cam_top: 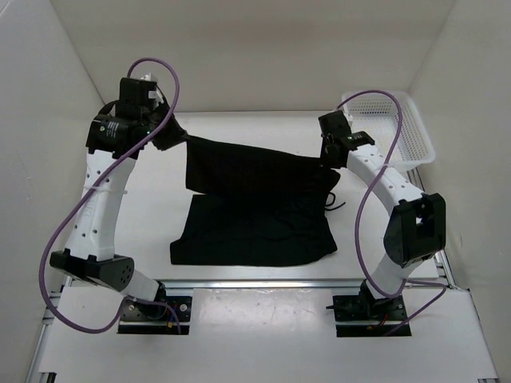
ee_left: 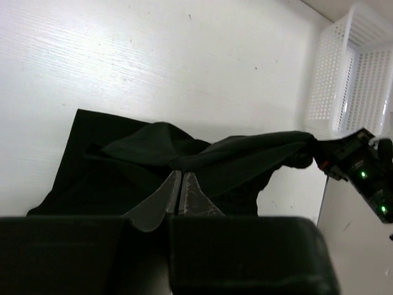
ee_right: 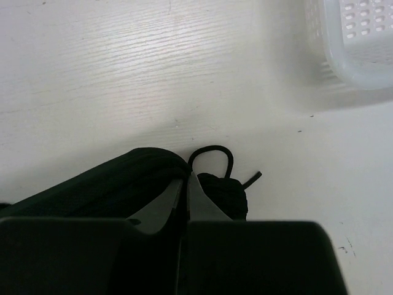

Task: Fold and stack the shorts
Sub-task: Flatten the shorts out

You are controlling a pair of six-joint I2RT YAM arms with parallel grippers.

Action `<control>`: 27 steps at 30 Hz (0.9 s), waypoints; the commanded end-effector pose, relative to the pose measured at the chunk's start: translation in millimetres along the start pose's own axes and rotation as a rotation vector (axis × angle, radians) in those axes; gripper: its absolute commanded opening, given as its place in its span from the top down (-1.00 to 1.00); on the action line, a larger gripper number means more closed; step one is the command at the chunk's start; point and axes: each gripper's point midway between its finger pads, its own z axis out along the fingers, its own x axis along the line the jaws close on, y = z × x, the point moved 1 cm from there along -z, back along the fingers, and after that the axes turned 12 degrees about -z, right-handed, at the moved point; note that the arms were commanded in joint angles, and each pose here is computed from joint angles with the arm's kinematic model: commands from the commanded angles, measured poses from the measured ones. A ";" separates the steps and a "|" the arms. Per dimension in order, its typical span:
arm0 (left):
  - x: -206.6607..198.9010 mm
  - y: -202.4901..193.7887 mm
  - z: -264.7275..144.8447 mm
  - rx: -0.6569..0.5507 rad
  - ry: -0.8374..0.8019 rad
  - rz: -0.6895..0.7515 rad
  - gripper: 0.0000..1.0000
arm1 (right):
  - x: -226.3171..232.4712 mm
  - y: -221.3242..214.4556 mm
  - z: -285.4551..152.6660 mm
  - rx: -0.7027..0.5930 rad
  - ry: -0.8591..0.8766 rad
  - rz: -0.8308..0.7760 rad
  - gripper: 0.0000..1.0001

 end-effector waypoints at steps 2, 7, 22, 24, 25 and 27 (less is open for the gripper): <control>4.1 30.8 21.6 -0.118 0.066 -0.008 0.79 | -17.7 10.5 -0.3 -0.032 -0.080 0.012 1.00; 9.2 65.9 139.4 -0.100 0.151 0.015 0.79 | -4.3 43.4 29.9 -0.047 -0.088 0.008 1.00; 61.0 80.0 218.4 -0.083 0.293 0.023 -1.00 | 21.9 77.0 25.1 -0.116 0.009 -0.021 -0.24; 72.1 70.0 208.8 -0.048 0.337 0.037 -0.78 | 28.1 62.2 17.9 -0.097 0.036 -0.014 -0.10; 75.4 61.3 195.4 -0.029 0.366 0.046 -0.65 | 30.5 44.0 10.7 -0.073 0.054 -0.005 -0.04; 101.9 36.8 192.1 0.032 0.438 0.051 -0.22 | 36.2 24.2 2.7 -0.048 0.096 0.013 0.22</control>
